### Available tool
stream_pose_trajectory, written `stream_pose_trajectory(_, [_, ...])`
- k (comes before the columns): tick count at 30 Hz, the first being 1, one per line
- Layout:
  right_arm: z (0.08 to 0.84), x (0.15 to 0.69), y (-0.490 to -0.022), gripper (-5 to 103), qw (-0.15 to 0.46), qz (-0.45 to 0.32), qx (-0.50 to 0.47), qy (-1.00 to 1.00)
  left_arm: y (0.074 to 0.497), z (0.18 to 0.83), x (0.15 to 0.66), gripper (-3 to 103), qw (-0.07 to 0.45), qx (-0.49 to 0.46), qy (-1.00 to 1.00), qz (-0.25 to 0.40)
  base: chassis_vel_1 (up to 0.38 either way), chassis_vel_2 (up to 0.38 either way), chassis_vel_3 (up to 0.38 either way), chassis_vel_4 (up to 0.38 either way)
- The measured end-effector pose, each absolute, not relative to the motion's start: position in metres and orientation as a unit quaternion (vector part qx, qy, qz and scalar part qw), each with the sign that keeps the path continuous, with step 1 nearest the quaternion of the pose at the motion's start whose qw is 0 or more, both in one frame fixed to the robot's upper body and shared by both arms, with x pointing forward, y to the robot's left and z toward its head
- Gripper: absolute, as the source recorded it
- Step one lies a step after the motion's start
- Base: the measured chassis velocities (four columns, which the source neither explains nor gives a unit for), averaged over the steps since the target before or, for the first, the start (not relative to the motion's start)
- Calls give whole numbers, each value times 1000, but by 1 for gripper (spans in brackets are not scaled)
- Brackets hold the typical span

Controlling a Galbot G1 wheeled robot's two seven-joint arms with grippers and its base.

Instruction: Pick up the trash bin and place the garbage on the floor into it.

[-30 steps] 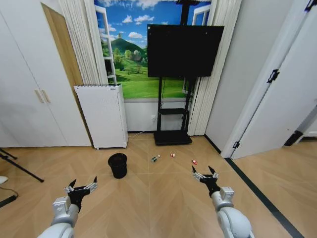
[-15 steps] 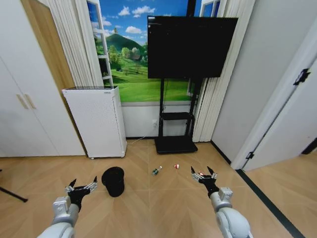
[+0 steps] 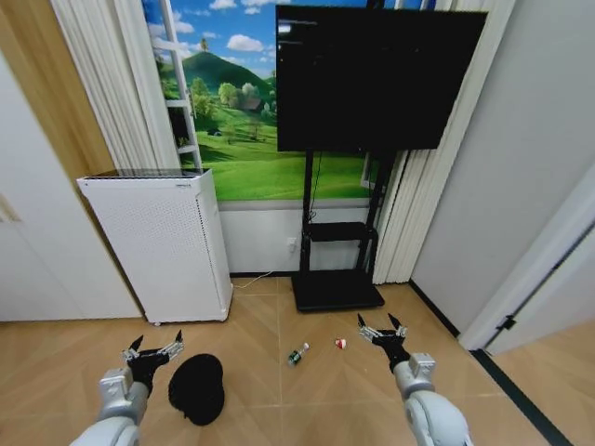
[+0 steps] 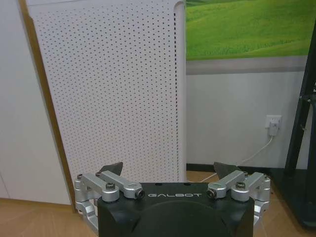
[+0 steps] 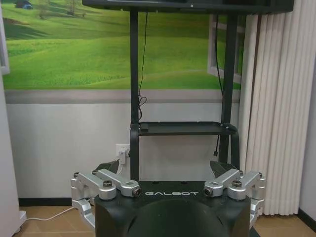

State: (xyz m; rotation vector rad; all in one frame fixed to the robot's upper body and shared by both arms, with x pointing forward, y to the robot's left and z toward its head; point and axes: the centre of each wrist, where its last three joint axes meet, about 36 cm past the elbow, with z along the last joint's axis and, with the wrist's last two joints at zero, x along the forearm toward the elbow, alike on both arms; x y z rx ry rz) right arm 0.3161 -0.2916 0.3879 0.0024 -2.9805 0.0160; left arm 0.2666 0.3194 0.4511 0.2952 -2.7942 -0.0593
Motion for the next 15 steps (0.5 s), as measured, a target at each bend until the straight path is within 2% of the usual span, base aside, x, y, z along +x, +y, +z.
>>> stream_pose_trajectory(6, [382,316,-291,100,83,5,1,-997,318,449,267,100,162,103,-981,-19,-333,323,352,-343])
stream_pose_trajectory(10, [378,315,-293,100,84,5,-1,-996,318,449,267,100,161,104,-981,-19,-235,228,234,-185])
stream_pose_trajectory(15, [375,313,-296,100,86,6,-3,-996,318,448,266,100,160,105,-981,-18,-78,64,24,-43])
